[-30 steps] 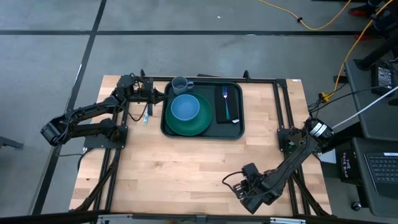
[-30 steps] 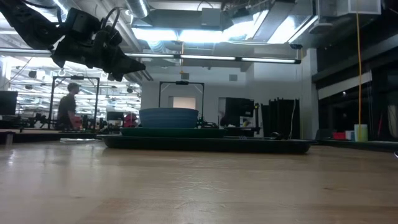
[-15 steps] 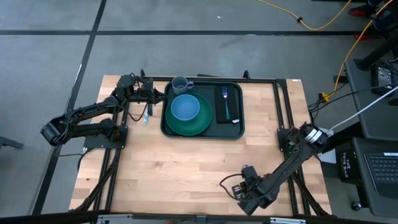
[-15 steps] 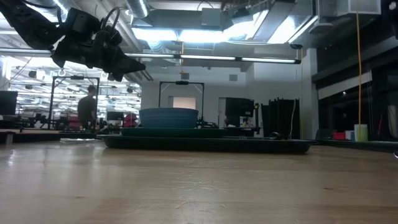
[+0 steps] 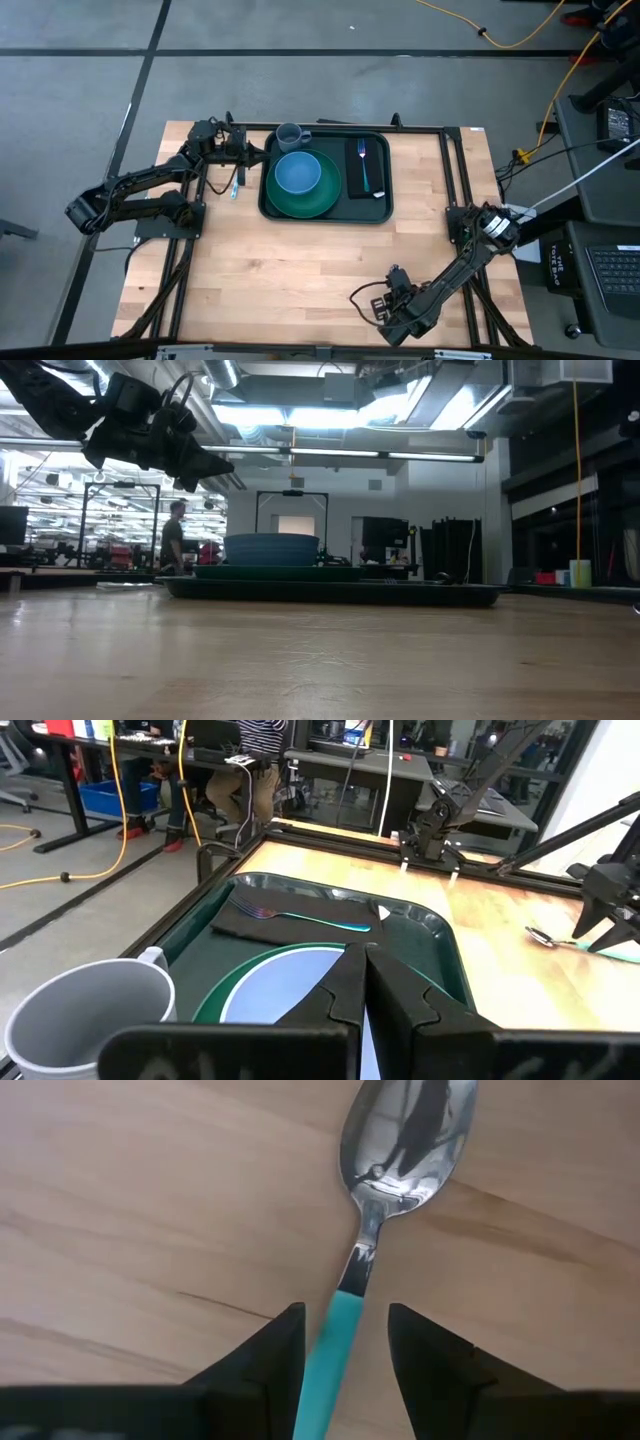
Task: Set up tray
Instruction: Put the green spoon on the black table napkin beside the blue fork on the black tray
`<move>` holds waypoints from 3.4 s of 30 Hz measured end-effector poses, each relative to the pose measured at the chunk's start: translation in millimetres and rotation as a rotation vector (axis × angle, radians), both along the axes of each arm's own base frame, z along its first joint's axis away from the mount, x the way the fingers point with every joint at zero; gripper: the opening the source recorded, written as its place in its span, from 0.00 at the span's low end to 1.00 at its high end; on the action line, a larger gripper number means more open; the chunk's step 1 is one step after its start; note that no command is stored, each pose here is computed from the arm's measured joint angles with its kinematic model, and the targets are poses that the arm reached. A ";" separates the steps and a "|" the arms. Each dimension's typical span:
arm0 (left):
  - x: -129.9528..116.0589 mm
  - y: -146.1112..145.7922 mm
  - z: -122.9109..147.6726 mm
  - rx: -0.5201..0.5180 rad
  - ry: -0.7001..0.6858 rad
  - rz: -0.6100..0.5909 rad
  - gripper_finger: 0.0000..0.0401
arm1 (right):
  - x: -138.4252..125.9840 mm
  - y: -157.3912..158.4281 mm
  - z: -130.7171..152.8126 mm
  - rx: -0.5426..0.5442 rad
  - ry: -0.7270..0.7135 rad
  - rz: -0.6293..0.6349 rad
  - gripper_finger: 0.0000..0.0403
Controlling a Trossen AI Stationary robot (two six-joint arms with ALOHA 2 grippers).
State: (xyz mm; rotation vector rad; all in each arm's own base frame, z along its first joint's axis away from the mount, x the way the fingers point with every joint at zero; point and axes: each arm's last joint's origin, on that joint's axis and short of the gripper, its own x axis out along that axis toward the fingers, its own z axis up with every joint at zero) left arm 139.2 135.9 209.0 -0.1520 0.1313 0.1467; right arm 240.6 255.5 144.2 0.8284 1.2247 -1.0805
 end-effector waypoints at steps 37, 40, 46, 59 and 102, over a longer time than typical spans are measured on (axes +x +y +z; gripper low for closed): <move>0.0 0.0 0.0 0.002 0.000 0.000 0.01 | 13.6 -8.9 -5.7 0.041 0.021 -0.017 0.11; 0.0 0.0 0.0 0.003 0.000 0.000 0.01 | 15.0 -15.0 4.9 0.044 0.013 0.011 0.11; 0.0 0.0 0.0 0.002 0.000 0.000 0.01 | 21.1 -29.5 22.3 0.052 0.006 0.080 0.11; 0.0 0.0 0.0 -0.014 -0.002 0.002 0.01 | 44.2 -78.4 62.1 -0.023 -0.093 0.333 0.11; -26.9 -27.9 -0.8 0.103 -0.245 -0.128 0.01 | 91.4 -239.0 81.1 -0.348 -0.336 0.341 0.11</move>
